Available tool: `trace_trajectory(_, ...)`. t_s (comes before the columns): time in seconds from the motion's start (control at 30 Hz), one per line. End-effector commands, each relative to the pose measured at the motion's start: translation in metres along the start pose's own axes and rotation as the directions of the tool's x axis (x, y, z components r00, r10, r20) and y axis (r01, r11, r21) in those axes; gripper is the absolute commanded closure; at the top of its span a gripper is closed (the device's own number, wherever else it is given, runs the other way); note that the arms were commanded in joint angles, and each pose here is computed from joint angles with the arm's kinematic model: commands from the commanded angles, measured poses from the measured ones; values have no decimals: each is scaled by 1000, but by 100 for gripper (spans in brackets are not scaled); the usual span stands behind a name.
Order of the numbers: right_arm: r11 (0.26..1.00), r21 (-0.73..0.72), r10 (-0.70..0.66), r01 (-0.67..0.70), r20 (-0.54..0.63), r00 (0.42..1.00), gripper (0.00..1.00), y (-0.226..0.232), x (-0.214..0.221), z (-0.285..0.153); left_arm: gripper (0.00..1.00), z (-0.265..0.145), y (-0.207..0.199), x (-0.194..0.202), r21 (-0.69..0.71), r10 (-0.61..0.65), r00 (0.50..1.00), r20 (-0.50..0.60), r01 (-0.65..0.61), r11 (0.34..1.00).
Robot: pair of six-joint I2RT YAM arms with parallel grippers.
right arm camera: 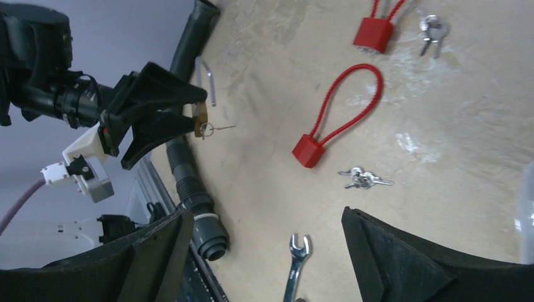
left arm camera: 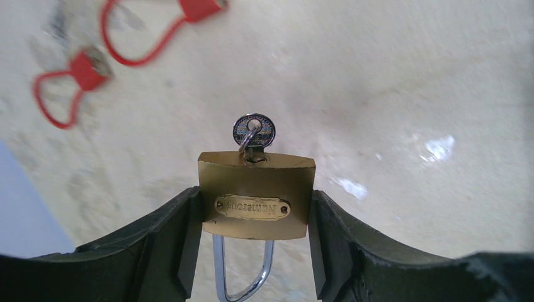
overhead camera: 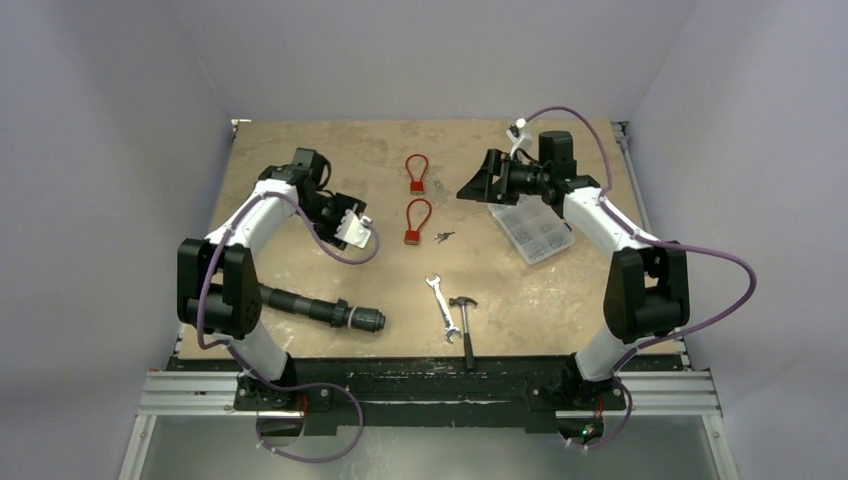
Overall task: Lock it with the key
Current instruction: Pick up the lock from the center of the board.
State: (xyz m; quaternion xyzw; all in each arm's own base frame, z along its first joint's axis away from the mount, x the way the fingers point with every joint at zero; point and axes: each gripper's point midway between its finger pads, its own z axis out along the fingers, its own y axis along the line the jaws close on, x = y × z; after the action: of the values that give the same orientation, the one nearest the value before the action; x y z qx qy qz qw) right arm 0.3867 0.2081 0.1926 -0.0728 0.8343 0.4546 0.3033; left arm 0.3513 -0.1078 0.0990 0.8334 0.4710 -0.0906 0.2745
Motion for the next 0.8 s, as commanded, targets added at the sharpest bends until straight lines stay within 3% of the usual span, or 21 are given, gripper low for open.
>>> trace_trajectory(0.0, 992, -113, -55, 51, -32, 998, 3, 35, 9, 11, 100, -26, 60, -62, -176, 77, 992, 97, -59, 983)
trace_trajectory(0.37, 959, -275, -95, 61, -113, 989, 9, 91, 31, 50, 100, -27, 111, -147, -281, 200, 971, 134, -156, 947)
trace_trajectory(0.67, 946, -313, -129, 86, -122, 984, 13, 104, 31, 67, 100, -25, 126, -186, -320, 268, 951, 154, -208, 924)
trace_trajectory(0.77, 945, -316, -123, 78, -124, 985, 19, 104, 32, 68, 100, -25, 129, -191, -329, 275, 949, 153, -213, 920)
